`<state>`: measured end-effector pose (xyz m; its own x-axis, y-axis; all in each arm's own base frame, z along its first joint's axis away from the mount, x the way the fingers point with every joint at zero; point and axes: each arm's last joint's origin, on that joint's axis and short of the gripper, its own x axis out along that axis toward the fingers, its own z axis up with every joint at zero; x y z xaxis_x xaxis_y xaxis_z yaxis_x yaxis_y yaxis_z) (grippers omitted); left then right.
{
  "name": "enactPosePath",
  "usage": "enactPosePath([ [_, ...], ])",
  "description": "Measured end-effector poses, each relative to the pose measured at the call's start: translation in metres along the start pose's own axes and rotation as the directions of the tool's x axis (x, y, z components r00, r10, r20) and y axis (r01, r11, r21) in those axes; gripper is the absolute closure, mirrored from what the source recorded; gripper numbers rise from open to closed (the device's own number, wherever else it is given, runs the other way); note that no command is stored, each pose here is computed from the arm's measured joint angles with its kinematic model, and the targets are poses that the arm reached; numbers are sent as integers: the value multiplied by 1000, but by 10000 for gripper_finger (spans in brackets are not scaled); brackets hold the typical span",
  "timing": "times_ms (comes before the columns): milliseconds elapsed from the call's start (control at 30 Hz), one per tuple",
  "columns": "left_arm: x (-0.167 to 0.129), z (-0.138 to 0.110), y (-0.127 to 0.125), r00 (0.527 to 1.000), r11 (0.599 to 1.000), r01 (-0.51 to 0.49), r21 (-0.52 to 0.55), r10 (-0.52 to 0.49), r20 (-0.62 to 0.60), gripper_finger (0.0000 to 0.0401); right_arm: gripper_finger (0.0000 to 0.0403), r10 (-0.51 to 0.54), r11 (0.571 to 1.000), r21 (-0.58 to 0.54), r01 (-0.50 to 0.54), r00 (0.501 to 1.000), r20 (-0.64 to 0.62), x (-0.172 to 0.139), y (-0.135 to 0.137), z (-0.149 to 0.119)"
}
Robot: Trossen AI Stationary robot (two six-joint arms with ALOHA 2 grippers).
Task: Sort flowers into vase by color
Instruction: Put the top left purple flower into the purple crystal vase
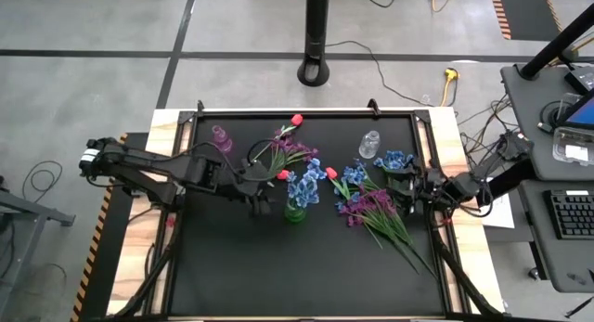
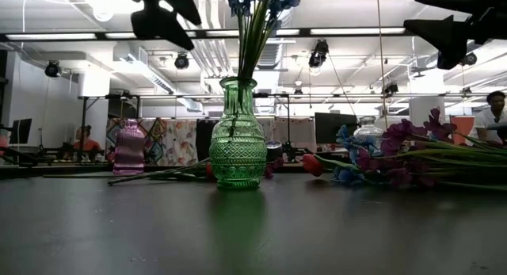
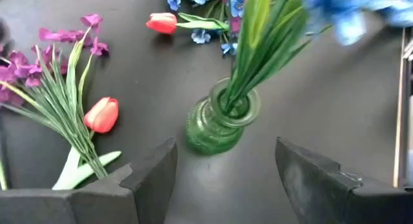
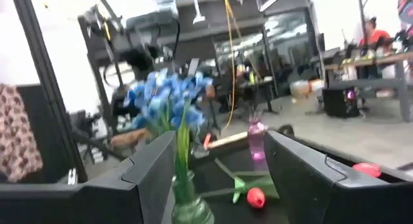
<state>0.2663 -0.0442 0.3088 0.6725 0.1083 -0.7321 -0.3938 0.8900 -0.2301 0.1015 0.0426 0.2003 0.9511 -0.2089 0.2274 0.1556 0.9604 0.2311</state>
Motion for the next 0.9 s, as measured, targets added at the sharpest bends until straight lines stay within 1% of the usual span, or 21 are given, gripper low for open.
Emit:
enactPosePath([
  [100, -2, -2, -6, 1000, 1000, -17, -17, 17, 9, 159, 177, 66, 997, -26, -69, 993, -95, 11, 12, -8],
  [167, -3, -5, -8, 1000, 1000, -15, -22, 15, 7, 159, 177, 79, 995, -50, -87, 985, -155, 19, 21, -12],
  [300, -3, -12, -13, 1000, 998, -9, -59, 8, -9, 159, 177, 68, 991, -96, -90, 975, -214, 37, 38, -13],
  [467, -3, -23, -18, 999, 995, -17, -100, 11, -53, 159, 177, 51, 975, -192, -112, 954, -295, 56, 57, -18],
  [533, -5, -28, -19, 997, 993, -31, -112, 22, -79, 159, 177, 42, 978, -183, -105, 947, -318, 62, 63, -16],
  [600, -7, -31, -23, 996, 992, -23, -126, 12, -85, 159, 177, 16, 976, -193, -98, 922, -386, 63, 64, -21],
  [700, -9, -36, -28, 996, 991, -8, -136, -4, -91, 159, 177, -12, 981, -178, -80, 886, -463, 63, 65, -25],
  [800, -11, -40, -32, 995, 990, -3, -139, -11, -101, 159, 177, -15, 985, -157, -72, 871, -490, 61, 67, -27],
  [900, -12, -45, -33, 994, 989, -31, -145, 14, -113, 159, 177, -5, 984, -154, -84, 866, -500, 58, 68, -28],
])
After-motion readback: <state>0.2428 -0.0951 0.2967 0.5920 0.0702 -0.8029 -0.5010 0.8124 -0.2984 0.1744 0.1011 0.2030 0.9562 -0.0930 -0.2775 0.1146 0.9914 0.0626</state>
